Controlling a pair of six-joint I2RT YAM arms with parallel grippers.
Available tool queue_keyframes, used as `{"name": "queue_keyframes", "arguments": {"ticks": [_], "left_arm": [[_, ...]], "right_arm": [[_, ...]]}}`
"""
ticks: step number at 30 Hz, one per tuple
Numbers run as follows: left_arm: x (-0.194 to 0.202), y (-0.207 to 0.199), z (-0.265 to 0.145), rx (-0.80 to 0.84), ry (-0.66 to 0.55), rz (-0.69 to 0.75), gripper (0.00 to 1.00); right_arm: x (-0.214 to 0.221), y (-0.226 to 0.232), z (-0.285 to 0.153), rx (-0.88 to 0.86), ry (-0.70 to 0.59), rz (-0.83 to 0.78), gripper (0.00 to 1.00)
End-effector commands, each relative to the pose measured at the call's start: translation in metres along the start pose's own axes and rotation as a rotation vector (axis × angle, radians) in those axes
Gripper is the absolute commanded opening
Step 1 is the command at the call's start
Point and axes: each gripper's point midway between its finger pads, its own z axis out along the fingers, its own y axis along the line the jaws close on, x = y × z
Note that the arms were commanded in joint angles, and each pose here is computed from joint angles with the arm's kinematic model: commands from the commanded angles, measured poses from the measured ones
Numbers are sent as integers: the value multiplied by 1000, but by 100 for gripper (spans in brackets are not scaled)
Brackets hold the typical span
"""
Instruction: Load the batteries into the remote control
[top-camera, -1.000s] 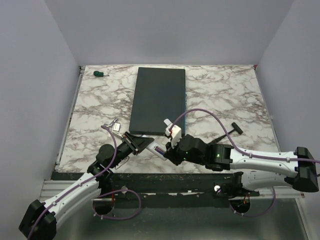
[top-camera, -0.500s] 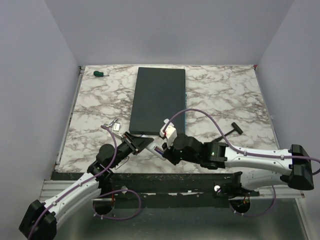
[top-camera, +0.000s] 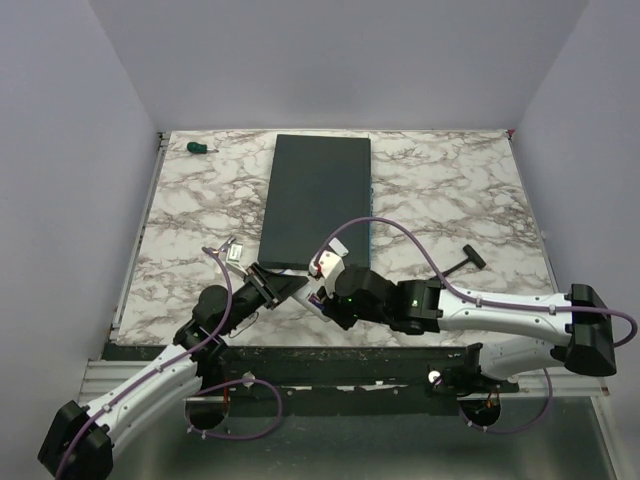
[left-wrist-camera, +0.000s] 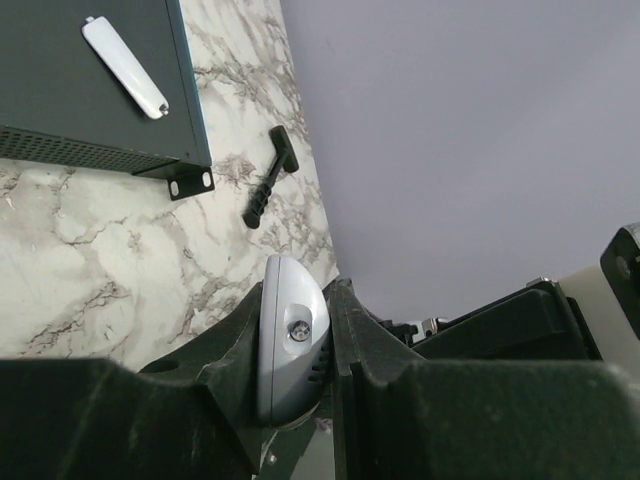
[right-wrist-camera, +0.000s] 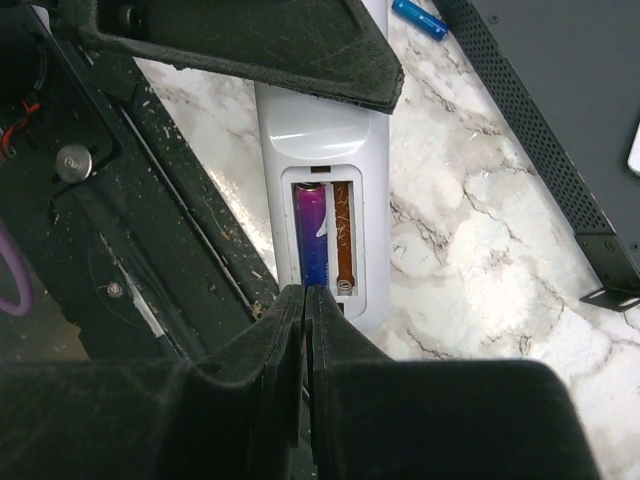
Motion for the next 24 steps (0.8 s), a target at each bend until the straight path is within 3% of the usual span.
{"name": "queue_keyframes", "arguments": {"ticks": [1,10,18,24], "left_arm": [[-2,-67,-5,205,42,66,0],[-1,-58,-4,169,42,85,0],[-2,-43,-7,126,18,86,0],[0,-41,-6,121,26,82,0]], "right_arm": [[5,8,10,-46,63,-23,12],[-10,11,5,-61,49,-43,12],[-58,25,-46,-174,-166,-26,24],[-69,20,-67,-174,-273,17,25]]}}
